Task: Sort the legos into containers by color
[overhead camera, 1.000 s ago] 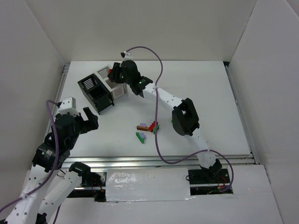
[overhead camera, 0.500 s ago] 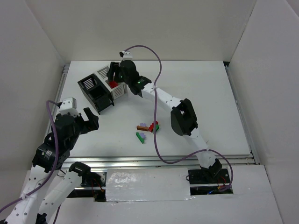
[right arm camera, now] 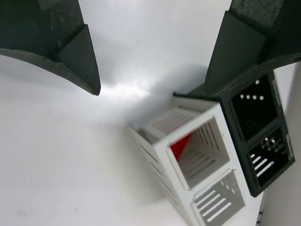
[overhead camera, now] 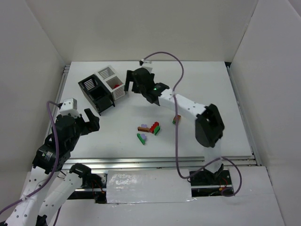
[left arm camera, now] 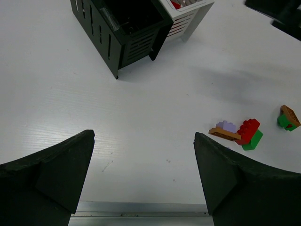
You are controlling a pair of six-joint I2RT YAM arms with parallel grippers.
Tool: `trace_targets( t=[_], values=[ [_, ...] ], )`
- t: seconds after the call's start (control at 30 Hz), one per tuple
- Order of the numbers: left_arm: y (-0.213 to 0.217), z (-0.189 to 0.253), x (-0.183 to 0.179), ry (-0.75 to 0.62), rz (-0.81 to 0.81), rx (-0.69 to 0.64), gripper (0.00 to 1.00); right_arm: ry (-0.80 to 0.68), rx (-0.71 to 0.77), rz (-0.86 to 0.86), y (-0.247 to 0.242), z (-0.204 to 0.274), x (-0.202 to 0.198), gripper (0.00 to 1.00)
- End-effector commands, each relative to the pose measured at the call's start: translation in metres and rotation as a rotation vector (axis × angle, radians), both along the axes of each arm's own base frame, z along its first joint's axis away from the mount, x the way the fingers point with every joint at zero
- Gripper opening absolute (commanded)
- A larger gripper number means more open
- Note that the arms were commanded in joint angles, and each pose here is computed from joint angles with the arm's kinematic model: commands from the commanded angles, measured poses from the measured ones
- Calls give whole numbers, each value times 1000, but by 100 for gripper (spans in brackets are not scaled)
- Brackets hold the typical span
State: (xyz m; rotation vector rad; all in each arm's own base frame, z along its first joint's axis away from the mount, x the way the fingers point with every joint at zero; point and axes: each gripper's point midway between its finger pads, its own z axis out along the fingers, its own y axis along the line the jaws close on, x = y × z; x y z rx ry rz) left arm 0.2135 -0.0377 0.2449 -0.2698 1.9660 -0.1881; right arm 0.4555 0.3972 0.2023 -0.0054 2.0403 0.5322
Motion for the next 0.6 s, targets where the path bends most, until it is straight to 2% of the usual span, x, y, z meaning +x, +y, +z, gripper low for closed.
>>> trace_targets(
  t=[0.0, 0.07, 0.1, 0.13, 0.2, 0.23, 0.37, 0.47, 0.57],
  values=[
    [-2, 11, 5, -50, -14, 0, 99, 28, 13, -277, -81, 46, -46, 100],
    [-4, 11, 6, -45, -22, 2, 99, 78, -41, -324, -108, 25, -68, 100],
    [-4, 10, 6, -42, -24, 3, 100, 127, -147, -386, -139, -9, -84, 100],
    [-5, 10, 6, -42, -27, 3, 100, 129, -119, -437, -155, -4, -95, 100],
    [-6, 9, 7, -37, -31, 4, 100, 188, -193, -496, -189, -36, -117, 100],
    [-6, 8, 6, -36, -33, 5, 99, 197, -169, -490, -196, -34, -124, 100],
    [-7, 7, 8, -29, -37, 7, 99, 278, -118, -415, -190, -64, -153, 99],
    [-7, 4, 9, -13, -31, 14, 100, 277, -53, -460, -180, -79, -166, 100],
    [-7, 2, 10, -5, -31, 16, 100, 301, -6, -498, -166, -89, -162, 100]
  ],
)
